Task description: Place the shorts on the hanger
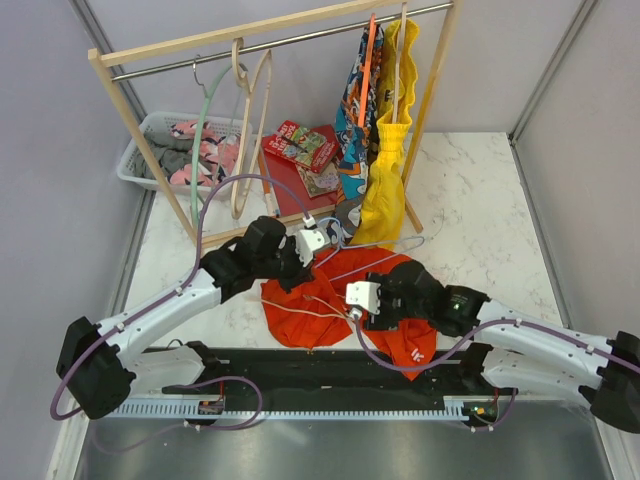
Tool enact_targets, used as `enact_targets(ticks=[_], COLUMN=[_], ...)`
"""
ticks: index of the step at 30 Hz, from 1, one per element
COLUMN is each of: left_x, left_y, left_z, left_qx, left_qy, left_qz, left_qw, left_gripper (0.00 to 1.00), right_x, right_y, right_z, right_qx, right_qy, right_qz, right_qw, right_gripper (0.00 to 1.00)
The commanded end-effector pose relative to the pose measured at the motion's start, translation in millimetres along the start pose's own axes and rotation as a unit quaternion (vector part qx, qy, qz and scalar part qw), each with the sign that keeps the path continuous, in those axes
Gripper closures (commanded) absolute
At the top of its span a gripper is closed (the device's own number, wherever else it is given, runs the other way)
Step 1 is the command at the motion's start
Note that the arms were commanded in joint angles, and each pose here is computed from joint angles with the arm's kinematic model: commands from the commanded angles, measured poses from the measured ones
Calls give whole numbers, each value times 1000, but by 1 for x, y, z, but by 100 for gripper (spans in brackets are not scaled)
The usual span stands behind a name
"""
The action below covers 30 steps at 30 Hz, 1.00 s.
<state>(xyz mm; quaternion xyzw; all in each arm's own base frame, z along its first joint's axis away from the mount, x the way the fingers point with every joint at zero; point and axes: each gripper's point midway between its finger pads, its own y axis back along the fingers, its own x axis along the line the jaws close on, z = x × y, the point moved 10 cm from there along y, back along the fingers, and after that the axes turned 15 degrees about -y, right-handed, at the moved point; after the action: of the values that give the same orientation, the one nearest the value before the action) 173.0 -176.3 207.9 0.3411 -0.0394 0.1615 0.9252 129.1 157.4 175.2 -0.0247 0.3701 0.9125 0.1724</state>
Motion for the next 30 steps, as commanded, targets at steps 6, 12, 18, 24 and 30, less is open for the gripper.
enact_targets(ticks=[6,12,18,24,30], left_x=[2,-7,-12,-11,-15], left_y=[19,42,52,56,64], left_z=[9,0,-2,-8,-19], left_qx=[-16,-42,-57,-45,-55], left_qy=[16,6,-1,-24,-58], left_qz=[8,12,6,25,59], left_qw=[1000,999,998,998,995], left_gripper=[98,98,98,98,98], right_x=[-18,-30,-42,-63,-84], right_y=[-6,30,43,49,62], right_z=[-17,-36,-56,-53,-58], right_qx=[53,71,90,76,54], right_qy=[-11,-50,-84,-147,-206], right_qz=[-172,-215,-248,-266,-284], right_qw=[984,973,961,950,935], right_gripper=[31,61,92,100,100])
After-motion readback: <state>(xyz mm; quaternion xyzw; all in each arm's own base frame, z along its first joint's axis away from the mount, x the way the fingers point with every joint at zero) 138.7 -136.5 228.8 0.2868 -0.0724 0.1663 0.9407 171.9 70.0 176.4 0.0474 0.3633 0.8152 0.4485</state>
